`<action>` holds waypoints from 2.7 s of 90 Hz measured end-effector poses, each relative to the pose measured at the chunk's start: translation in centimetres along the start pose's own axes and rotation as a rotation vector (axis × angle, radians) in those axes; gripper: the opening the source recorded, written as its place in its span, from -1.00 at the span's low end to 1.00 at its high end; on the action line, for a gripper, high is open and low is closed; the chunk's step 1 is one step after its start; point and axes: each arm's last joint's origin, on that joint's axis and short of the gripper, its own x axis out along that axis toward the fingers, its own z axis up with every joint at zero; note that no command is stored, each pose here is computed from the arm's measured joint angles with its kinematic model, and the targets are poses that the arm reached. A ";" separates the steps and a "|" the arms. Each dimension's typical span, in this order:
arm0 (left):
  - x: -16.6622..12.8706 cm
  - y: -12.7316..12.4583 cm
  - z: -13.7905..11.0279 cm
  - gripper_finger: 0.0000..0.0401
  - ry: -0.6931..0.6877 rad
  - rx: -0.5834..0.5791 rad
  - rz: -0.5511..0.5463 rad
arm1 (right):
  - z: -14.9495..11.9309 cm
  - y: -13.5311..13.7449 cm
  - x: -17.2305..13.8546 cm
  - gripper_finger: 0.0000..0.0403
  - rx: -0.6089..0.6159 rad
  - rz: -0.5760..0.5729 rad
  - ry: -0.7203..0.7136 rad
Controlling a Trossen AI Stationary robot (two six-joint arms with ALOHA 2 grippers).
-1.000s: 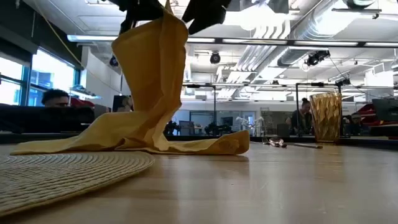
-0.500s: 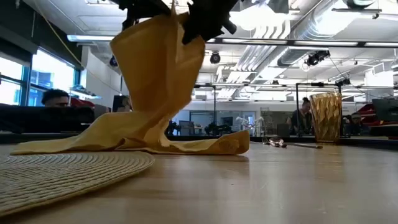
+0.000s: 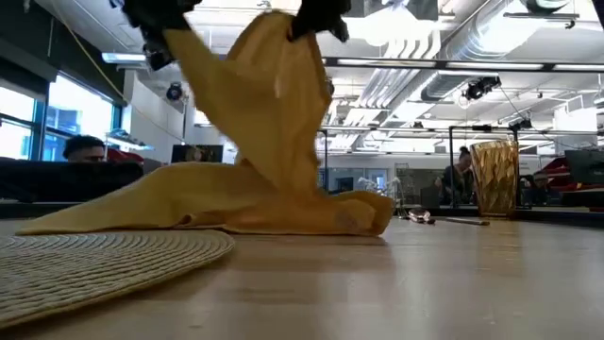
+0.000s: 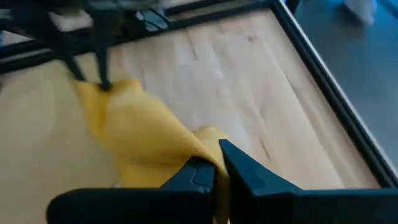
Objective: Set table place
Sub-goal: Fold the yellow napkin
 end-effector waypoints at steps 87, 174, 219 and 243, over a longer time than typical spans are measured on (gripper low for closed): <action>5.2 -1.5 5.2 -0.05 -0.412 0.435 0.266 | -0.5 -0.2 0.4 -1.00 0.124 0.256 0.079; -0.1 -2.8 11.7 -1.00 -0.483 0.341 0.379 | -3.1 0.4 -2.3 -0.06 0.059 0.145 0.327; -5.8 -2.9 14.9 -1.00 -0.497 0.380 0.421 | -11.9 5.5 5.6 0.08 0.132 -0.043 0.171; -5.8 -3.5 14.7 -1.00 -0.486 0.382 0.371 | -14.5 2.2 8.8 -0.55 0.230 -0.067 0.049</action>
